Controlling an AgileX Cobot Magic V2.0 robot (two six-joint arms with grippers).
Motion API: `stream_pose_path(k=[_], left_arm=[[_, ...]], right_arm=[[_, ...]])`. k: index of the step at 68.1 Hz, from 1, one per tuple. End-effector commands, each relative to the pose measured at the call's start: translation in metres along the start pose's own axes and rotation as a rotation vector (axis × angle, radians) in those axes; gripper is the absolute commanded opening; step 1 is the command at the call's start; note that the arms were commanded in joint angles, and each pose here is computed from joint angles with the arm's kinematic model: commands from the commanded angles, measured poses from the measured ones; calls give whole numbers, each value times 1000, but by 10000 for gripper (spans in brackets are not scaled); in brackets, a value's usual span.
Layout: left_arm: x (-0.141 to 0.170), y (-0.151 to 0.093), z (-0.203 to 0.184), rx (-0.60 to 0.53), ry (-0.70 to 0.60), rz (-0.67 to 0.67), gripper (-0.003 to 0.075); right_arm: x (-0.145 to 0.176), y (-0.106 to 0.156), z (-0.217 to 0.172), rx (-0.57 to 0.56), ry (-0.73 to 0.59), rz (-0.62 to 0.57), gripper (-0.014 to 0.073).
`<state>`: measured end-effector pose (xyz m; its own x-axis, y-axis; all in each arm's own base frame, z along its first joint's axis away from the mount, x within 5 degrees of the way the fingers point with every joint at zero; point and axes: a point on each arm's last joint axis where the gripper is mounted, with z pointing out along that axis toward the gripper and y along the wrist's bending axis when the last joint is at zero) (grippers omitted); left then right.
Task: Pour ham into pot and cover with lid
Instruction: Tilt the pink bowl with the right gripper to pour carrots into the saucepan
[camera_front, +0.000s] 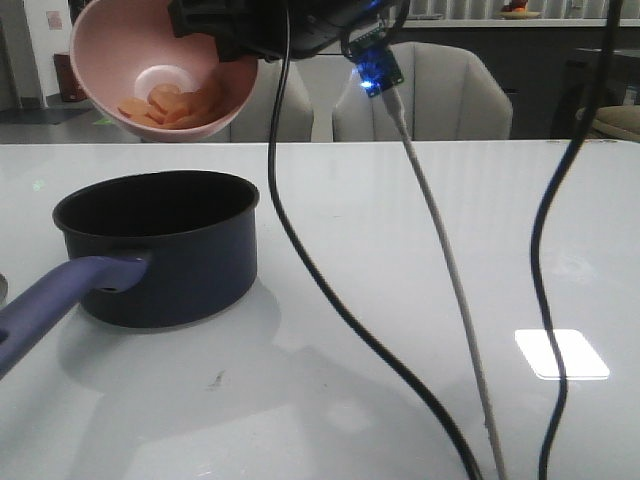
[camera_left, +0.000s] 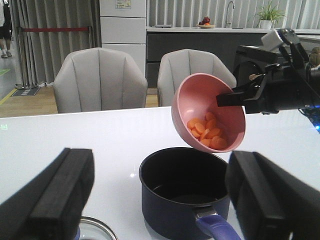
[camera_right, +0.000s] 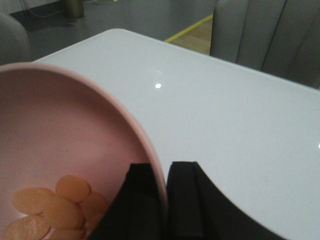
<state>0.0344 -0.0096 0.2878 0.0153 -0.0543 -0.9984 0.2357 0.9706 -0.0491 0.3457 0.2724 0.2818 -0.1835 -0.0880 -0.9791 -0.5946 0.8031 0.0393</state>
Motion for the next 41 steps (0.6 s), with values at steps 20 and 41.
stream_pose_path(k=[20,41], left_arm=[[-15,-1,-1,9,-93,-14,572],[-15,-1,-1,9,-93,-14,572]], right_arm=[[-34,4,-2,84,-401,-379,141],[-16,22,9,150,-441,-698,141]])
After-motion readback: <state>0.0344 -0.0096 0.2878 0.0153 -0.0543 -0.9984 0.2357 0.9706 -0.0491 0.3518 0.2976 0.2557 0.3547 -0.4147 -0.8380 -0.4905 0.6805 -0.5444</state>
